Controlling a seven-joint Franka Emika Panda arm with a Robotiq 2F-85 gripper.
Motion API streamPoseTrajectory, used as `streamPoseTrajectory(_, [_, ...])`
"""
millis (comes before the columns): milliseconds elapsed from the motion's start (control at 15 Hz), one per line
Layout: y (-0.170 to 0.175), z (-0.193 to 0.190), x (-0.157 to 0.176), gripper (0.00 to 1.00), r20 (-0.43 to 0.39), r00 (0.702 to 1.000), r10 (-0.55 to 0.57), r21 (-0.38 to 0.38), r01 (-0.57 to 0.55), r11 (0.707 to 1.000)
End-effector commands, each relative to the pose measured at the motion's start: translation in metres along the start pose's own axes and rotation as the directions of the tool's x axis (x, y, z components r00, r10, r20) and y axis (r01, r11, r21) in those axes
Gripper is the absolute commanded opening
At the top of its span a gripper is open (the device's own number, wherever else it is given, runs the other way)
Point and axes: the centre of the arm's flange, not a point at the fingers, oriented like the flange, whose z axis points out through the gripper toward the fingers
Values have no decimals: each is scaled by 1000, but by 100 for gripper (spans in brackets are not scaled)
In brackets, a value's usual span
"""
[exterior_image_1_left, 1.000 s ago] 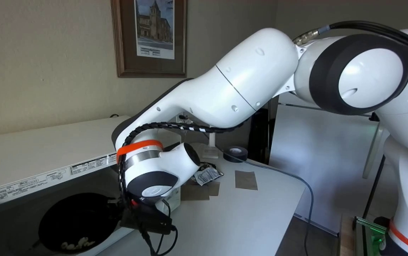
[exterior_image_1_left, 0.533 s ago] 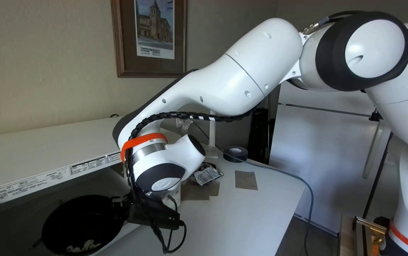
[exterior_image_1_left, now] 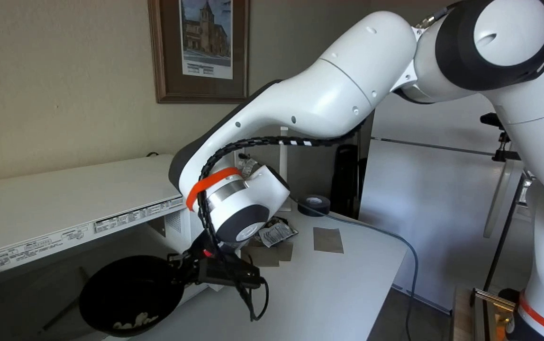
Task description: Press the open button to open the microwave, remove the black bowl and then put it on the countertop
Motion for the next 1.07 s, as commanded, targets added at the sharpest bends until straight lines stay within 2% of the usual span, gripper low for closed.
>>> streamPoseTrajectory(0, [5, -39, 8, 2, 74, 996, -45, -14, 47, 999])
streamPoseTrajectory(600, [41, -90, 2, 2, 199, 963, -184, 18, 184, 983])
streamPoseTrajectory(1000, [80, -120, 9, 2, 301, 928, -219, -15, 234, 972])
